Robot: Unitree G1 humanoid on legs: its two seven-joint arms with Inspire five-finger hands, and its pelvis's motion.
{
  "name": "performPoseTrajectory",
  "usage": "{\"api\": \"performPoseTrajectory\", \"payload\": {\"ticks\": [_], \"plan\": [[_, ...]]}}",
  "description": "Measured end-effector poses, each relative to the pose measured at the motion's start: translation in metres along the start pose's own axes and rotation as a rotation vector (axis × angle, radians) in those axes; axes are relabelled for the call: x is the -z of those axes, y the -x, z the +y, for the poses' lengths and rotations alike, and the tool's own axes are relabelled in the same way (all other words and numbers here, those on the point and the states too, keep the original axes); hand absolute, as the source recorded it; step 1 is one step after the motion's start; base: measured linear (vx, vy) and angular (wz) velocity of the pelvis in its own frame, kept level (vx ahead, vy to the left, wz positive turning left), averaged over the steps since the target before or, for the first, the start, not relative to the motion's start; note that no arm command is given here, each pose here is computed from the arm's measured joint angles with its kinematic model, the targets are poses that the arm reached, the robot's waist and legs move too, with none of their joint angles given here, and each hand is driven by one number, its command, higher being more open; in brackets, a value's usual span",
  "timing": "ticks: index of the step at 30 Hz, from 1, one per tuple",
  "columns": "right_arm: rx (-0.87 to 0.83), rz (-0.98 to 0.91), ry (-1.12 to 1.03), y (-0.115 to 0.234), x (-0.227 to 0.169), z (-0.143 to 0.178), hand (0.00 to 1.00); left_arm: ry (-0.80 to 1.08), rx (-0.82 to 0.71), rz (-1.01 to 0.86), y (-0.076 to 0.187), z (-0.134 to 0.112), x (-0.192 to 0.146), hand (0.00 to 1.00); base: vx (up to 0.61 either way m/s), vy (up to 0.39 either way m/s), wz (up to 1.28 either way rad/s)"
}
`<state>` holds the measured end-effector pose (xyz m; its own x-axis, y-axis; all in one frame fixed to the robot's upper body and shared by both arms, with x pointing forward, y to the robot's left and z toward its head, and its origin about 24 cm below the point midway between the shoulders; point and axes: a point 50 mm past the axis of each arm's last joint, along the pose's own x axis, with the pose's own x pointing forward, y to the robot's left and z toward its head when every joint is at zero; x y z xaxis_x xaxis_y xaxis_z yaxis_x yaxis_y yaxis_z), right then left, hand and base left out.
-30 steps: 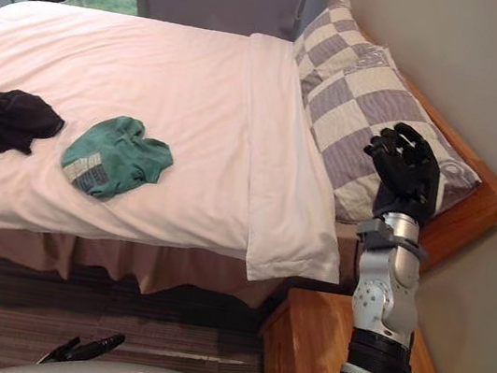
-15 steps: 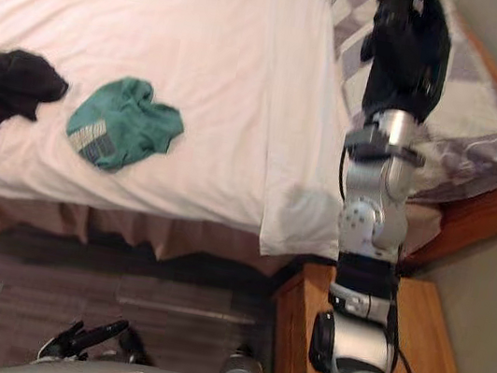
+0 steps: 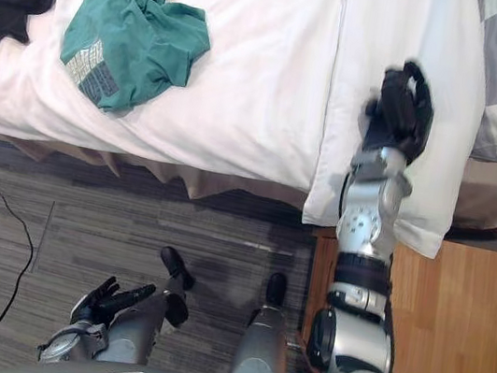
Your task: Tidy up the quilt and then pick up the clothes from the bed and put them into the laundry hamper
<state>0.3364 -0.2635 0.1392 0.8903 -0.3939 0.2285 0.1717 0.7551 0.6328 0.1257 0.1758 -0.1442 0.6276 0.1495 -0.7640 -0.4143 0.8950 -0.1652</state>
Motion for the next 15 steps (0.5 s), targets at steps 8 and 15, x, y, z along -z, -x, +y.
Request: {"api": "performPoseTrajectory", "payload": {"ticks": [8,15], "plan": [[0.325,0.057,-0.149,0.081,0.047,-0.096,0.00,0.053,-0.023,-0.024,-0.008,-0.002,-0.013,1.00,0.06,-0.005,0.02],[1.023,0.621,-0.151,0.291,0.129,-0.194,0.00,0.054,-0.047,0.001,-0.009,0.003,-0.012,1.00,0.11,0.009,0.18]]}}
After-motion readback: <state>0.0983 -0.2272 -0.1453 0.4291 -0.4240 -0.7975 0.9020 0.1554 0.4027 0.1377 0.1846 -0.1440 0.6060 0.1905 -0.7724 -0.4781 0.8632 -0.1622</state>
